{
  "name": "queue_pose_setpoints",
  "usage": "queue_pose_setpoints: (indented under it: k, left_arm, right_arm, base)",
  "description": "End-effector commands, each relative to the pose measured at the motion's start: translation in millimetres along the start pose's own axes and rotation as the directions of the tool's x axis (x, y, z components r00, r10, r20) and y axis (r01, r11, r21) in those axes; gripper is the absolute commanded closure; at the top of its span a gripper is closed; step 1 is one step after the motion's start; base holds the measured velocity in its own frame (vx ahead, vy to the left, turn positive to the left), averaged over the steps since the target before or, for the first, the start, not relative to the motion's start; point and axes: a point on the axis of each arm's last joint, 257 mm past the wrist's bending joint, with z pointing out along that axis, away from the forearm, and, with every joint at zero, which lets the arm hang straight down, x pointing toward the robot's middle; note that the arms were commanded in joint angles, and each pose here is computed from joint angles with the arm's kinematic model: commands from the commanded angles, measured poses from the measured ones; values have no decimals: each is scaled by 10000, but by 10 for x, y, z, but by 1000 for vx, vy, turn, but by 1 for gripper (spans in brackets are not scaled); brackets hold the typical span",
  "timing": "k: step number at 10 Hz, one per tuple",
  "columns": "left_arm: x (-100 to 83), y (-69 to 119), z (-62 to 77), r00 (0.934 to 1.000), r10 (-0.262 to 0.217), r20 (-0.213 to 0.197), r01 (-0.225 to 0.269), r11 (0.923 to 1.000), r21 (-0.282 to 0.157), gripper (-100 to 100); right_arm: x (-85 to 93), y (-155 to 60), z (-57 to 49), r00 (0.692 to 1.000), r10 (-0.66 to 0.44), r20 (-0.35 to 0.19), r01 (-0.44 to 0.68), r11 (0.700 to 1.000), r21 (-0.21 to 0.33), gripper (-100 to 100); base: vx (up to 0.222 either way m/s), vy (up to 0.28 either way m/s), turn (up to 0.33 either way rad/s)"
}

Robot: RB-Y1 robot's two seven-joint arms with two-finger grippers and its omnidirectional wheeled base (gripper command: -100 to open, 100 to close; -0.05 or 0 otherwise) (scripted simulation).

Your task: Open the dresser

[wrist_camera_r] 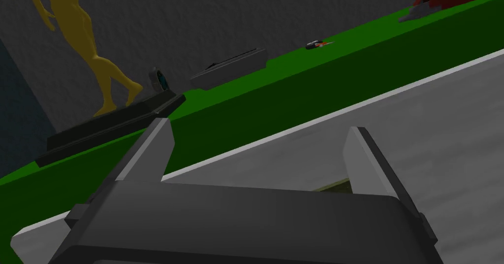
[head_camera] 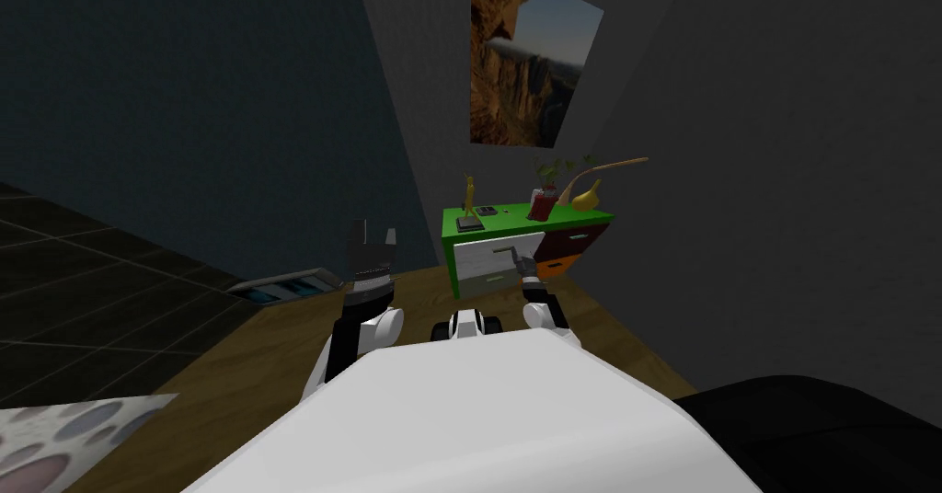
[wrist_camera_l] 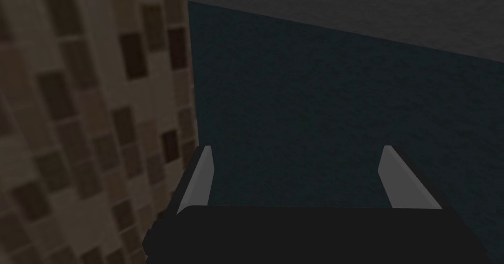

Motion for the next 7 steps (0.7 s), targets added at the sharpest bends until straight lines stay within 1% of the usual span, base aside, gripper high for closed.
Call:
queue_pose_setpoints:
  k: [1,2,3,4,5,6,7]
  left_arm:
    - [0,0,0,10000,0,0,0,10000,0,0]
    - [0,0,0,10000,0,0,0,10000,0,0]
    - [0,0,0,10000,1,0,-1,10000,0,0]
    - [0,0,0,10000,1,0,-1,10000,0,0]
    - [0,0,0,10000,0,0,0,10000,0,0]
    - [0,0,0,10000,1,0,-1,10000,0,0]
    - [0,0,0,10000,0,0,0,10000,0,0]
  right_arm:
    - [-151,132,-37,9926,1143,405,-1130,9931,-320,-100]
    - [-151,132,-37,9887,1445,395,-1432,9891,-332,-100]
    - [-151,132,-37,9877,1512,392,-1499,9881,-335,-100]
    - [-265,224,-50,9752,2122,623,-2086,9762,-593,-100]
    - [-265,224,-50,9701,2349,609,-2313,9710,-608,-100]
    - [-375,318,-66,9548,2861,810,-2791,9562,-885,-100]
    - [-375,318,-66,9467,3123,785,-3051,9480,-907,-100]
  base:
    - [7,7,151]
    - [5,5,93]
    - [0,0,0]
    - [3,7,163]
    - [5,4,88]
    - [5,6,157]
    - [5,4,72]
